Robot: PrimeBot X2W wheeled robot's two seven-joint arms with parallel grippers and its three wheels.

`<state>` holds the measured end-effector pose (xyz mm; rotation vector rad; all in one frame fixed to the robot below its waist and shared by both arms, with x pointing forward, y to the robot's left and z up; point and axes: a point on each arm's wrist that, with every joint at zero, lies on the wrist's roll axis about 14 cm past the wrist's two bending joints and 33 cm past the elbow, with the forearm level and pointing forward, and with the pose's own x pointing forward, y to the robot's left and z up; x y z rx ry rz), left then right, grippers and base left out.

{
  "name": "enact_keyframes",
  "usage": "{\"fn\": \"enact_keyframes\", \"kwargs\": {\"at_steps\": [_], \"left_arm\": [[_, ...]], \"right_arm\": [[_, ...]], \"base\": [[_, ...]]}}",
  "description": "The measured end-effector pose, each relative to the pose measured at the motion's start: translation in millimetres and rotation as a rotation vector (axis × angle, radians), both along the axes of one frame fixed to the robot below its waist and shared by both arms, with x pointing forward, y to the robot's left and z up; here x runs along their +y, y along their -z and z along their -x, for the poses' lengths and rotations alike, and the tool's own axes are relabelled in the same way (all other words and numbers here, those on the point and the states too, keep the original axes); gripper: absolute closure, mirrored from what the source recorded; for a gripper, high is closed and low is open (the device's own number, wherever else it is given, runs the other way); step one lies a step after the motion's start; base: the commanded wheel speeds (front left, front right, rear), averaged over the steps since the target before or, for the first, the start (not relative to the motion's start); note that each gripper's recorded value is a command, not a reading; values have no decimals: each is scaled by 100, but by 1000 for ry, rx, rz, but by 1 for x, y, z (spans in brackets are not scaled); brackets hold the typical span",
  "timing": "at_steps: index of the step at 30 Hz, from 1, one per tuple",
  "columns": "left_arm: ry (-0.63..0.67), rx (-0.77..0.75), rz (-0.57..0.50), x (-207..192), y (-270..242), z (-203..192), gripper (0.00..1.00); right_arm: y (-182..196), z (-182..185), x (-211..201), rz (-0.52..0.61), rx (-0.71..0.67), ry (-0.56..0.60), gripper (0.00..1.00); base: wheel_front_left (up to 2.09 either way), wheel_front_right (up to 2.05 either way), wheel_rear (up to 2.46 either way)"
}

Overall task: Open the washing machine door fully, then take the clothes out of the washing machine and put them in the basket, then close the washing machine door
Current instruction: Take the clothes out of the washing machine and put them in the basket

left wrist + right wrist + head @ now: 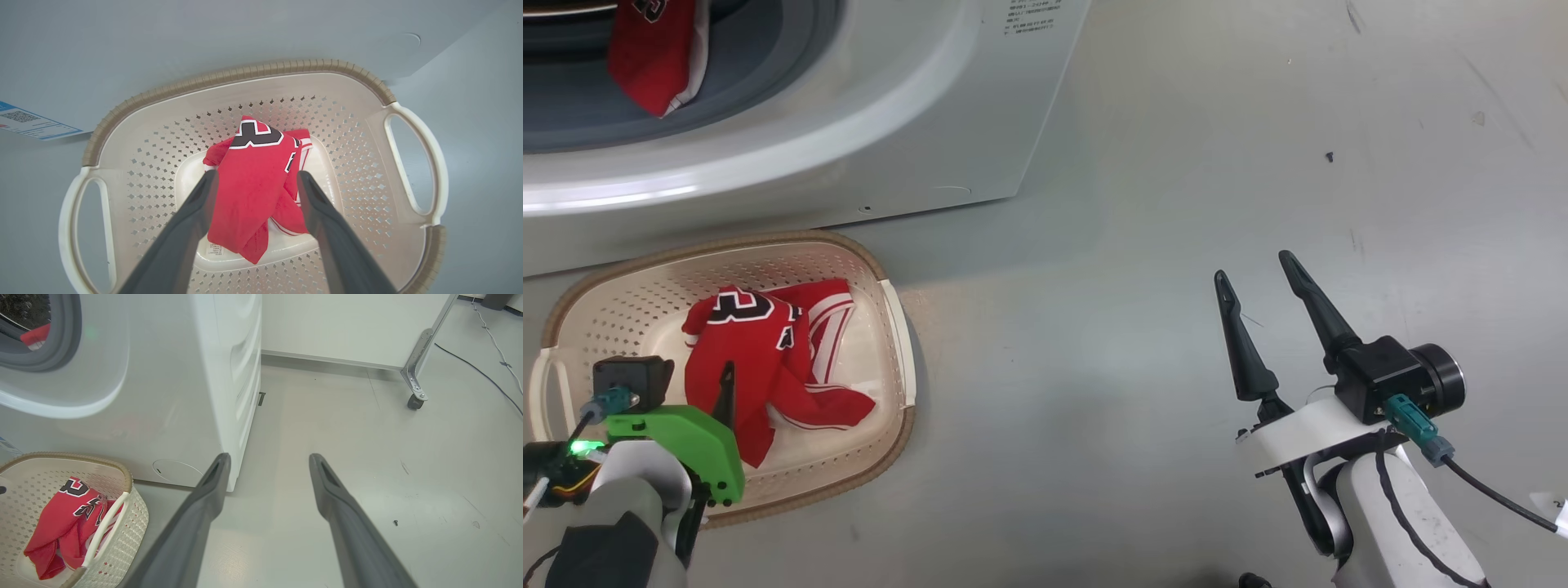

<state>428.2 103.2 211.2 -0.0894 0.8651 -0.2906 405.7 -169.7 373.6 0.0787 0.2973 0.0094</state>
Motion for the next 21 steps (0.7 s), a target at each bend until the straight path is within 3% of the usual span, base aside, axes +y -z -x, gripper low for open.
{"fn": "enact_keyframes", "kwargs": {"at_steps": [21], "left_arm": [[-2,-330,68,-18,-100,-33,0]], "right_arm": [[-59,-3,-5,-15,-161,19,0]], "base": [[0,0,0]]}}
